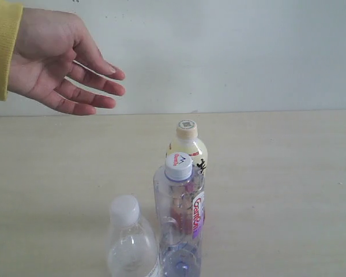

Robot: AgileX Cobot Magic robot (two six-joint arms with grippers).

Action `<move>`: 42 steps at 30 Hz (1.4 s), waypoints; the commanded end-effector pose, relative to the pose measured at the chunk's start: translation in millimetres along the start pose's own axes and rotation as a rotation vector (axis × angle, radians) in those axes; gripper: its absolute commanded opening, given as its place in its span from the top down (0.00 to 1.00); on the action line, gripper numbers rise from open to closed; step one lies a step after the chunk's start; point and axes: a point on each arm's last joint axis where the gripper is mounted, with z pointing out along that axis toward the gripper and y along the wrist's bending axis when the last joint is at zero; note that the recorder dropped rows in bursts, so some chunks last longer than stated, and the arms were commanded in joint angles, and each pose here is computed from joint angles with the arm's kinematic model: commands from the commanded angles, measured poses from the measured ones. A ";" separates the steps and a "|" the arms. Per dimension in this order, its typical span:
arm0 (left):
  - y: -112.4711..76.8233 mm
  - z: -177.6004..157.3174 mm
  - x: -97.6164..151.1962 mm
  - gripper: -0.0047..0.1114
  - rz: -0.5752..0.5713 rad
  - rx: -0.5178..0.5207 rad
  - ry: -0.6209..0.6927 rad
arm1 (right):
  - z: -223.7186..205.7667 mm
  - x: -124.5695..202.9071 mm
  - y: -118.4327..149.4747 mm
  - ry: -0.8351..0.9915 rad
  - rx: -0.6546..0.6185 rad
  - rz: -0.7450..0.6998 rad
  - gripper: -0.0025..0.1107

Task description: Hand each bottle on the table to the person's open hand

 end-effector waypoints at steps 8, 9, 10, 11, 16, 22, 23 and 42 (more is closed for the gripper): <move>0.0 0.6 1.0 0.92 0.002 -0.001 0.002 | 10.2 -41.9 54.4 0.135 -0.054 -0.518 0.98; 0.0 0.6 1.0 0.92 0.002 -0.001 0.002 | 18.0 -42.5 56.5 0.194 -0.044 -0.555 0.98; 0.0 0.6 1.0 0.92 0.002 -0.001 0.002 | 26.0 -42.7 58.1 0.251 -0.038 -0.591 0.98; 0.0 0.6 1.0 0.92 0.002 -0.001 0.002 | 34.1 -42.9 59.2 0.296 -0.032 -0.609 0.98; 0.0 0.6 1.0 0.92 0.002 -0.001 0.002 | 72.0 -37.1 67.6 0.448 -0.127 -0.634 0.68; 0.0 0.6 1.5 0.92 0.002 -0.001 0.008 | 92.3 -8.7 90.5 0.578 -0.639 -0.638 0.42; 0.0 0.6 1.5 0.92 0.002 -0.001 0.008 | 93.5 -8.1 91.4 0.566 -0.668 -0.653 0.42; 0.0 0.6 1.5 0.92 0.002 -0.001 0.008 | 134.3 47.1 104.4 0.697 -0.983 -0.734 0.29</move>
